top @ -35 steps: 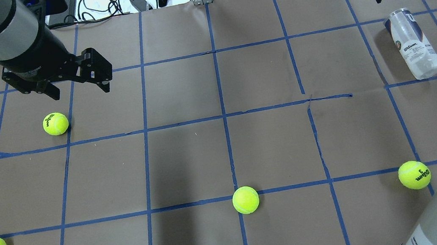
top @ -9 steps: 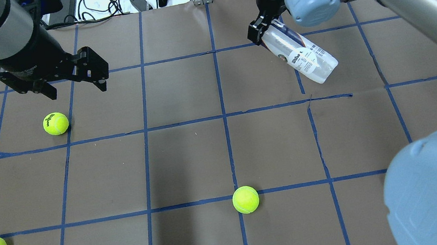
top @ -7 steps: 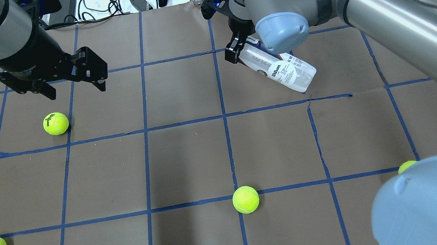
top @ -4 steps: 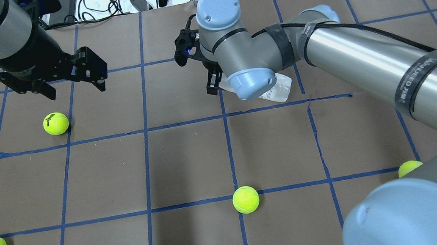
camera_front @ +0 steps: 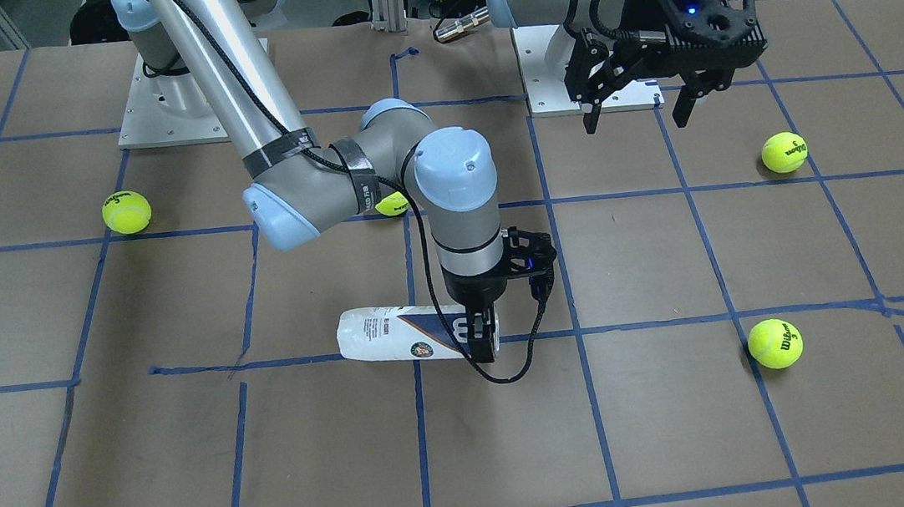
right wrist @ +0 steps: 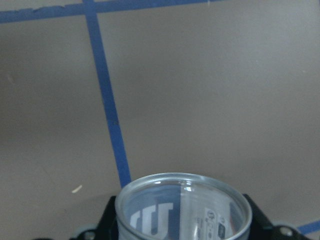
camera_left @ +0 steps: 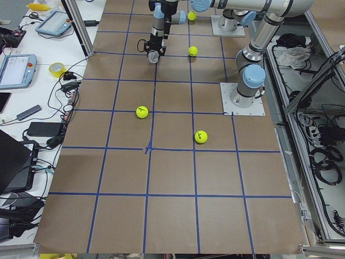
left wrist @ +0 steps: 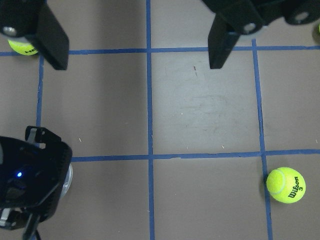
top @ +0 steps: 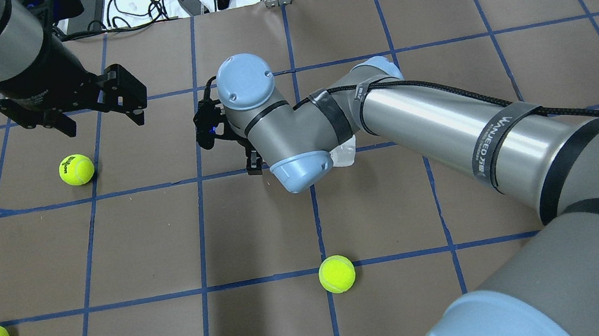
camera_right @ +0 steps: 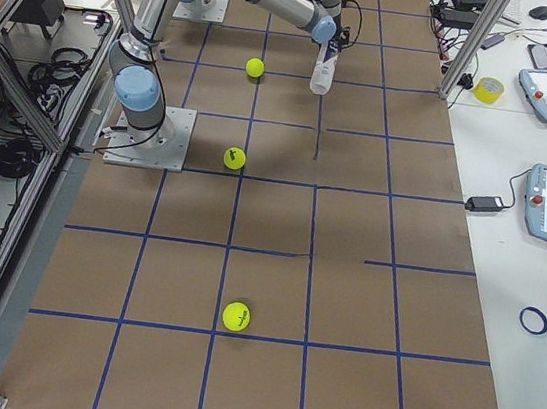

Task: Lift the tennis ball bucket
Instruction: 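Lift the can with the right gripper and carry it toward the table center, then lay the can on its side on the table and open the right gripper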

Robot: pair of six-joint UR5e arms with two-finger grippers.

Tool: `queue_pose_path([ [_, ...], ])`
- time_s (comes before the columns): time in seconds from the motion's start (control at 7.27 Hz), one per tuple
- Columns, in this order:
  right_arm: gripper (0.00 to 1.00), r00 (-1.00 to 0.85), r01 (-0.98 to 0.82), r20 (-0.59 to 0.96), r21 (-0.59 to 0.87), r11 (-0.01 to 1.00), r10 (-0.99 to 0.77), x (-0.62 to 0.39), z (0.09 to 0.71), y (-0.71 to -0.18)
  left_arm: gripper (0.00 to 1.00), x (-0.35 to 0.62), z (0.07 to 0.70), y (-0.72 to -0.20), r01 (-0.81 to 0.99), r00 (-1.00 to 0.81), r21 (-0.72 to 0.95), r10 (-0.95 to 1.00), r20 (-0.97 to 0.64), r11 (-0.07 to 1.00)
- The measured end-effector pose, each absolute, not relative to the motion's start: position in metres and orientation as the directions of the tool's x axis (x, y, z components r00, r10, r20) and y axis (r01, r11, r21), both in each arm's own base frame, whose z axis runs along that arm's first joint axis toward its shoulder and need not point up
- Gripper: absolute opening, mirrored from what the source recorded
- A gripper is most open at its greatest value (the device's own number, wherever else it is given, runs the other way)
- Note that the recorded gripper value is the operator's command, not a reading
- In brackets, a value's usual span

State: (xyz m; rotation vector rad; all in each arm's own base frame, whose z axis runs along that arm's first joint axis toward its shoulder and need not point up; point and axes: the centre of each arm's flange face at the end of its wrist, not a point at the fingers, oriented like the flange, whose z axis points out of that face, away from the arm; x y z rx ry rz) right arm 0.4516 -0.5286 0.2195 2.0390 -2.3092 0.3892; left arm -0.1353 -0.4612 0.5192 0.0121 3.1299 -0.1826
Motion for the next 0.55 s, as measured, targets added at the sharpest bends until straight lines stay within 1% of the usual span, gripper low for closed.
queue_pose_path([
  [0.14, 0.89, -0.129, -0.981, 0.186, -0.165, 0.098, -0.974, 0.456, 0.216, -0.525, 1.0, -0.135, 0.519, -0.461, 0.008, -1.0, -0.116, 0.007, -0.007, 0.993],
  [0.28, 1.0, -0.109, -0.981, 0.17, -0.18, 0.078, -0.979, 0.461, 0.211, -0.522, 1.0, -0.135, 0.519, -0.461, 0.007, -1.0, -0.116, 0.007, -0.007, 0.993],
  [0.55, 1.0, -0.073, -0.972, 0.135, -0.234, 0.04, -0.988, 0.469, 0.204, -0.519, 1.0, -0.135, 0.52, -0.461, 0.009, -1.0, -0.117, 0.008, -0.007, 0.993],
])
